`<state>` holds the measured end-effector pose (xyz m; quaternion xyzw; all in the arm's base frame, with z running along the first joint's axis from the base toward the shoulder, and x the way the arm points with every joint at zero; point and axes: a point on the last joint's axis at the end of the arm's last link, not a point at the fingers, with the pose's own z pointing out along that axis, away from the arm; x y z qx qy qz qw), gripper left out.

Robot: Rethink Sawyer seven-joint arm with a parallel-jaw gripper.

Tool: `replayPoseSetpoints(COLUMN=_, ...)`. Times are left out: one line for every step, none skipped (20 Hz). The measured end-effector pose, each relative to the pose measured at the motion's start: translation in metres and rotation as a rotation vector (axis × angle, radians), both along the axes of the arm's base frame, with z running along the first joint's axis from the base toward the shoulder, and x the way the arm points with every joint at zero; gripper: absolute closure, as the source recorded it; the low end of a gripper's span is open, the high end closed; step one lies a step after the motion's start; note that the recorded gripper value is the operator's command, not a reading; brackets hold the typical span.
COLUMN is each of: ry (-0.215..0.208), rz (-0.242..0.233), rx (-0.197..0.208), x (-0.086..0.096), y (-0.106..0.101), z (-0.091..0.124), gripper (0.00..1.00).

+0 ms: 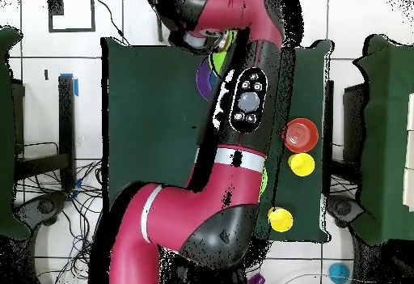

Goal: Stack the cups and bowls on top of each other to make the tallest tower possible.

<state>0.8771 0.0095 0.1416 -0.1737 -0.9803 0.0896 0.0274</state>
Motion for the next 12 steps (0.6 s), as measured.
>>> replayPoseSetpoints(ry=-0.001, rz=-0.001, rx=-0.003, x=0.000, y=-0.002, z=0.000, gripper=1.00)
replayPoseSetpoints(ry=-0.002, rz=-0.002, rx=-0.005, x=-0.001, y=-0.003, z=0.000, gripper=1.00)
replayPoseSetpoints(ry=-0.005, rz=-0.005, rx=-0.008, x=-0.001, y=-0.006, z=0.001, gripper=1.00)
replayPoseSetpoints(ry=-0.009, rz=-0.008, rx=-0.010, x=-0.002, y=-0.008, z=0.002, gripper=1.00)
replayPoseSetpoints(ry=-0.011, rz=-0.009, rx=-0.011, x=-0.001, y=-0.008, z=0.002, gripper=1.00)
replayPoseSetpoints(ry=-0.016, rz=-0.010, rx=-0.013, x=-0.001, y=-0.010, z=0.003, gripper=1.00)
replayPoseSetpoints(ry=-0.019, rz=-0.011, rx=-0.013, x=-0.001, y=-0.010, z=0.003, gripper=1.00)
replayPoseSetpoints(ry=-0.022, rz=-0.011, rx=-0.013, x=-0.001, y=-0.011, z=0.003, gripper=1.00)
replayPoseSetpoints(ry=-0.028, rz=-0.015, rx=-0.014, x=-0.001, y=-0.013, z=0.003, gripper=1.00)
replayPoseSetpoints(ry=-0.029, rz=-0.018, rx=-0.014, x=-0.002, y=-0.014, z=0.004, gripper=1.00)
replayPoseSetpoints(ry=-0.030, rz=-0.019, rx=-0.014, x=-0.002, y=-0.015, z=0.004, gripper=1.00)
replayPoseSetpoints(ry=-0.031, rz=-0.022, rx=-0.015, x=-0.003, y=-0.016, z=0.005, gripper=1.00)
